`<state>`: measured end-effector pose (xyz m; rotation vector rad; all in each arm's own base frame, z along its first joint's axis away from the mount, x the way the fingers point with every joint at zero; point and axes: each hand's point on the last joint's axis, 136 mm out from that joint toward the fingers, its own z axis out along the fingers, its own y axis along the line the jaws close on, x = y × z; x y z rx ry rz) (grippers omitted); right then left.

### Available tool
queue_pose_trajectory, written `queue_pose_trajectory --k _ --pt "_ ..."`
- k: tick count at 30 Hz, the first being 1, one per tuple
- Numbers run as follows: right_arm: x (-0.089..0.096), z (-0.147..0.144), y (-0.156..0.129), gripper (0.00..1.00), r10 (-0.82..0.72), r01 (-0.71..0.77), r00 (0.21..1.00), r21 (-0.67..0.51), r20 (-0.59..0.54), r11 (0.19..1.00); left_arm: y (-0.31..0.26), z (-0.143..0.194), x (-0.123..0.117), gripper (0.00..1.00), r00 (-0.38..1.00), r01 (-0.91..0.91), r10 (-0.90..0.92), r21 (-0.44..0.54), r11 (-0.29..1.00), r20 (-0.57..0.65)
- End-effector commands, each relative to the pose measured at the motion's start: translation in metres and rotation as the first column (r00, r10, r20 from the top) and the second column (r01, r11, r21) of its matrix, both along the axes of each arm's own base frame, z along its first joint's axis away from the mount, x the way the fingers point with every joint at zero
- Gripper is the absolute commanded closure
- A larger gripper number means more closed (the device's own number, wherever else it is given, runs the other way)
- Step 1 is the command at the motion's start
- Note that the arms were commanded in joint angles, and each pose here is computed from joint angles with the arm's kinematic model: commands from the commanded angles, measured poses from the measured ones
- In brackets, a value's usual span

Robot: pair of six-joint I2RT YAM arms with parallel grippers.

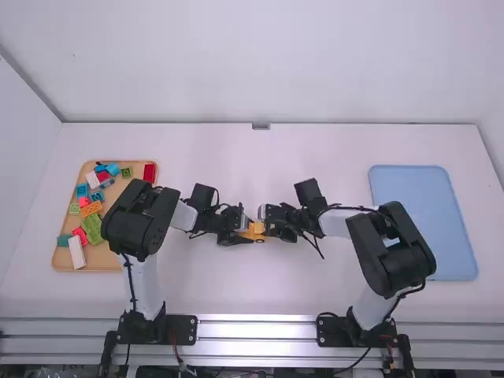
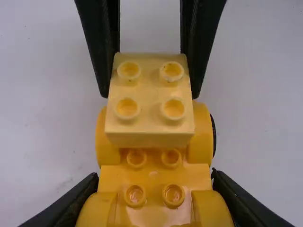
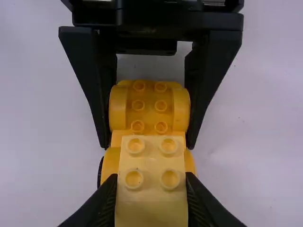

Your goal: Assemble lego blocks to make yellow taxi

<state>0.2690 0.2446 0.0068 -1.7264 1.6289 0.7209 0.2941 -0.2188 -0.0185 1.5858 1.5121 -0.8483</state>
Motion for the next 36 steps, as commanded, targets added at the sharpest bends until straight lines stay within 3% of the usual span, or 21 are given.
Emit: queue_pose_trajectory --k 1,10,20,25,27,28,30,36 --pt "0.0016 0.0032 0.0038 0.68 0.003 -0.003 1.000 -0.008 0.017 1.000 0.0000 -0.0068 -0.0071 0.52 1.000 0.009 -0.009 0.005 1.000 -0.024" --pt "0.0056 0.0003 0.0043 0.67 -0.023 0.024 0.999 -0.032 0.026 0.999 0.0001 -0.0067 -0.0071 0.52 1.000 0.009 -0.009 0.005 1.000 -0.024" --pt "0.0033 0.0007 0.0060 0.42 -0.013 0.013 1.000 -0.016 0.014 1.000 0.0014 -0.0067 -0.0059 0.51 1.000 0.005 -0.005 0.005 1.000 -0.023" --pt "0.0030 0.0020 0.0070 0.43 -0.009 0.009 1.000 -0.009 0.014 1.000 0.0017 -0.0071 -0.0057 0.51 1.000 0.003 -0.003 0.008 1.000 -0.023" --pt "0.0031 0.0017 0.0068 0.52 -0.010 0.011 1.000 -0.011 0.014 1.000 0.0016 -0.0071 -0.0059 0.51 1.000 0.004 -0.004 0.008 1.000 -0.023" --pt "0.0032 0.0012 0.0068 0.62 -0.011 0.012 1.000 -0.015 0.016 1.000 0.0004 -0.0071 -0.0068 0.50 1.000 0.008 -0.008 0.008 1.000 -0.023" --pt "0.0036 0.0012 0.0064 0.65 -0.013 0.013 1.000 -0.015 0.015 1.000 0.0004 -0.0071 -0.0068 0.50 1.000 0.008 -0.008 0.008 1.000 -0.023" --pt "0.0077 0.0032 0.0032 0.66 -0.044 0.044 0.999 -0.019 -0.020 0.999 0.0017 -0.0072 -0.0059 0.50 1.000 0.002 -0.002 0.008 1.000 -0.026"
